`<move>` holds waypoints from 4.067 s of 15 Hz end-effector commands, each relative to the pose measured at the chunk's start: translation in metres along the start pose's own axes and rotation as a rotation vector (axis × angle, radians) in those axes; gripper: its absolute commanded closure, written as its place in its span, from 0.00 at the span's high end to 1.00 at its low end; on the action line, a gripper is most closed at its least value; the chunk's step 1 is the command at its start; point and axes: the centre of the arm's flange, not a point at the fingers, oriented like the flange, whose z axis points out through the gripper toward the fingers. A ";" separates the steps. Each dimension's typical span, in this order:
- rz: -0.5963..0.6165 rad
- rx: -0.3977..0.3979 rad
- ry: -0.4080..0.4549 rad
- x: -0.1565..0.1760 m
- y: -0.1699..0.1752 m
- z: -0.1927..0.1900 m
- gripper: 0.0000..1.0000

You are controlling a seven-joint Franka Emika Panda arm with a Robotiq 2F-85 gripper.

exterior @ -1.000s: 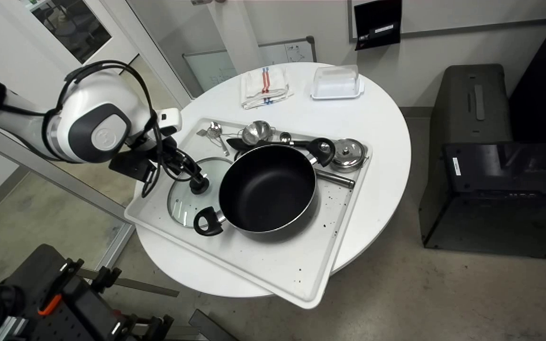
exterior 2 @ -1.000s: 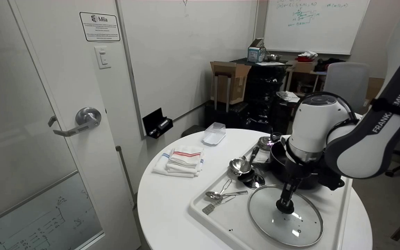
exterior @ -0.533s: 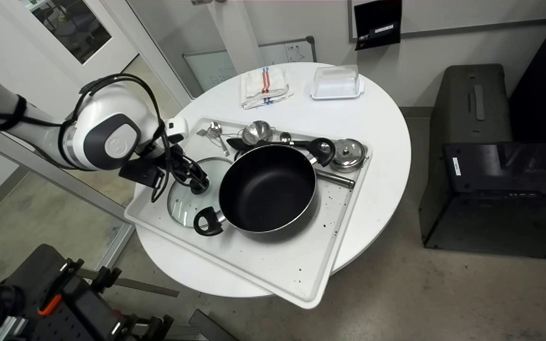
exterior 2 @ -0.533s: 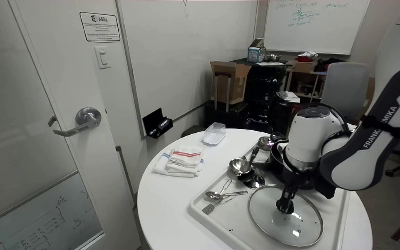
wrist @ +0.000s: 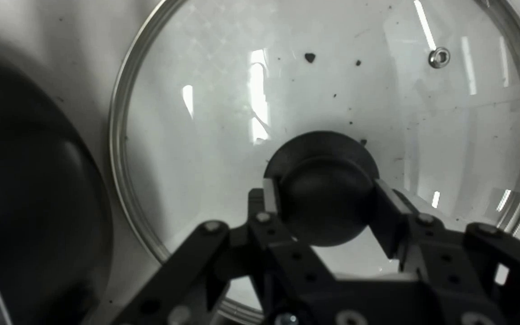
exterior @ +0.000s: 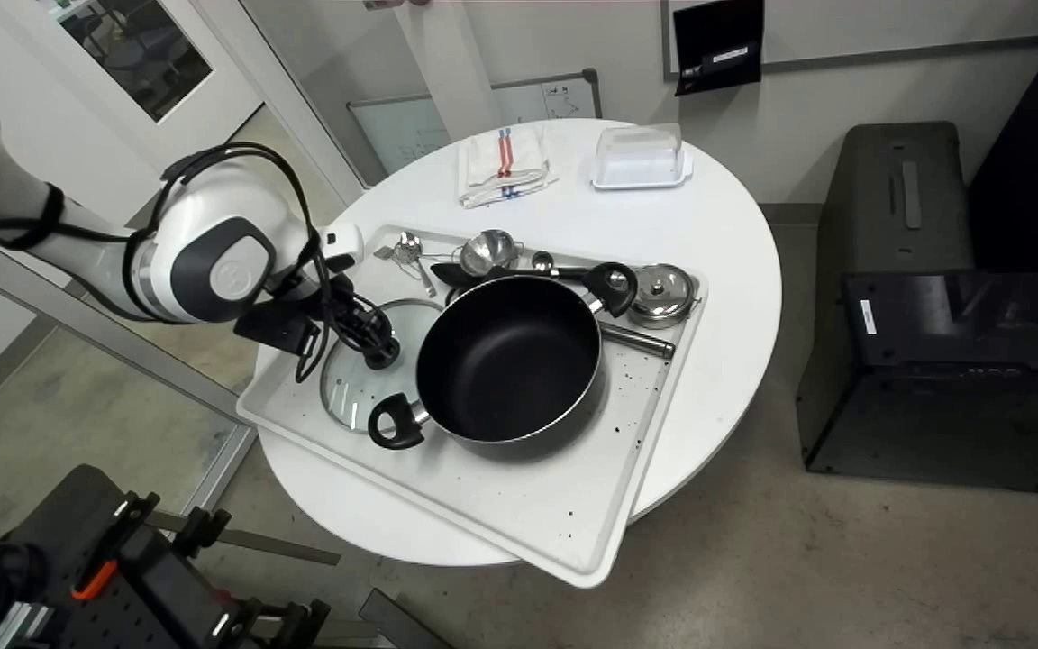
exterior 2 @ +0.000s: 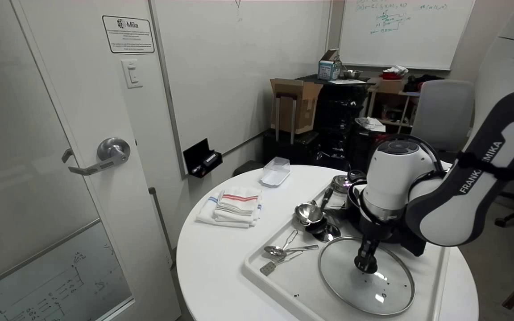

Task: Put the glass lid on the black pot

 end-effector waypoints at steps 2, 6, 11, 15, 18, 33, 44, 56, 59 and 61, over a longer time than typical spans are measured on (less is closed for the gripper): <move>0.008 0.007 0.017 0.003 -0.003 -0.002 0.25; -0.004 0.036 0.008 -0.007 -0.006 -0.024 0.25; -0.028 0.074 0.008 -0.018 -0.017 -0.050 0.25; -0.035 0.081 0.023 -0.023 -0.020 -0.077 0.25; -0.038 0.089 0.040 -0.026 -0.017 -0.101 0.25; 0.232 0.037 0.158 0.013 0.064 -0.169 0.25; 0.541 0.007 0.076 0.052 0.153 -0.148 0.25; 0.746 -0.011 0.015 0.067 0.200 -0.115 0.25; 0.785 -0.008 0.002 0.066 0.209 -0.113 0.25; 0.812 -0.008 -0.009 0.064 0.216 -0.112 0.25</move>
